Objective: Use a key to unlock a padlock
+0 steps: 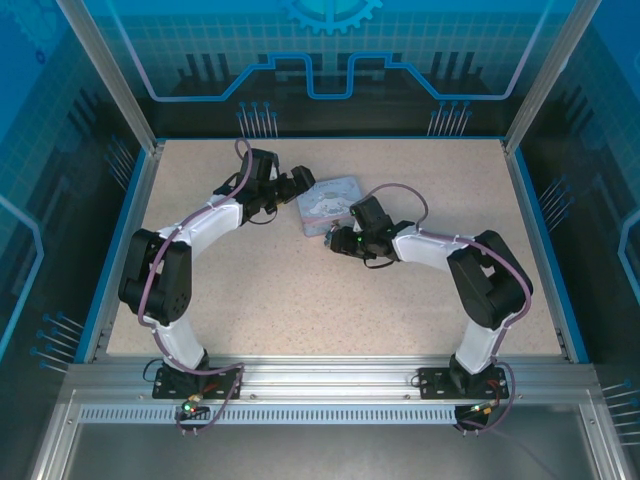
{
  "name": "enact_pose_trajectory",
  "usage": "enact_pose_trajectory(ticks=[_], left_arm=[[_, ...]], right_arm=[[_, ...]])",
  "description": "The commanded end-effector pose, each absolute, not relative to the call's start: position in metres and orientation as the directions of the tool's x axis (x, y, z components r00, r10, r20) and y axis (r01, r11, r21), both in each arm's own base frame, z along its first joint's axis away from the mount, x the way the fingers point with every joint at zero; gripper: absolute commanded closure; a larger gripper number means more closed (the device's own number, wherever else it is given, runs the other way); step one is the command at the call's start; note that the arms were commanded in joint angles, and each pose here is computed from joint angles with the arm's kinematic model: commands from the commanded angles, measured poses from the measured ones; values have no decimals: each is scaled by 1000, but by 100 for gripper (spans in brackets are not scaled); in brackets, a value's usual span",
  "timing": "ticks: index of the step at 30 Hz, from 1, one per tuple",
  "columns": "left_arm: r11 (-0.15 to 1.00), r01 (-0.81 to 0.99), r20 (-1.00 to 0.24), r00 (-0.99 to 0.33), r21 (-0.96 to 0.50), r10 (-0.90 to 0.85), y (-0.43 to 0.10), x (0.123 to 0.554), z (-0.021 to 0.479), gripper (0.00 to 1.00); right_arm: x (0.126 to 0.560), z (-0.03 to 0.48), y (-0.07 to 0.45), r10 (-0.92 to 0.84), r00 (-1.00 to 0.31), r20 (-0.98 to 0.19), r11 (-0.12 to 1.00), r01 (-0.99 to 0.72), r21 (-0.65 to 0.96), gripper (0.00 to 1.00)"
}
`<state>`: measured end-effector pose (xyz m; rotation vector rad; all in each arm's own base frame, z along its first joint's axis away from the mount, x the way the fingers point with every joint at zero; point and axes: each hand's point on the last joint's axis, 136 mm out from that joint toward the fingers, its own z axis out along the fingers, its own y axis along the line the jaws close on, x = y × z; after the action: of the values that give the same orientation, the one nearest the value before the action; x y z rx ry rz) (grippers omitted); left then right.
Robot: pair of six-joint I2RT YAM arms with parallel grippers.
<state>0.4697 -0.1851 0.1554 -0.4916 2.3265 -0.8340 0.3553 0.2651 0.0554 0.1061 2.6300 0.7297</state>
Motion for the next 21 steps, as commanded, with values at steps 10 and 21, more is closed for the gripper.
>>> enact_pose_trajectory(ticks=[10,21], left_arm=[[718,-120,-425,-736,-685,-528,-183,469,169,1],[719,-124,-419,-740,-684,-526,-184,470,166,1]], right_arm=[[377,32,290,235,-902,-363,827,-11,562,37],[389,15,298,256,-883,-394,844,5,537,40]])
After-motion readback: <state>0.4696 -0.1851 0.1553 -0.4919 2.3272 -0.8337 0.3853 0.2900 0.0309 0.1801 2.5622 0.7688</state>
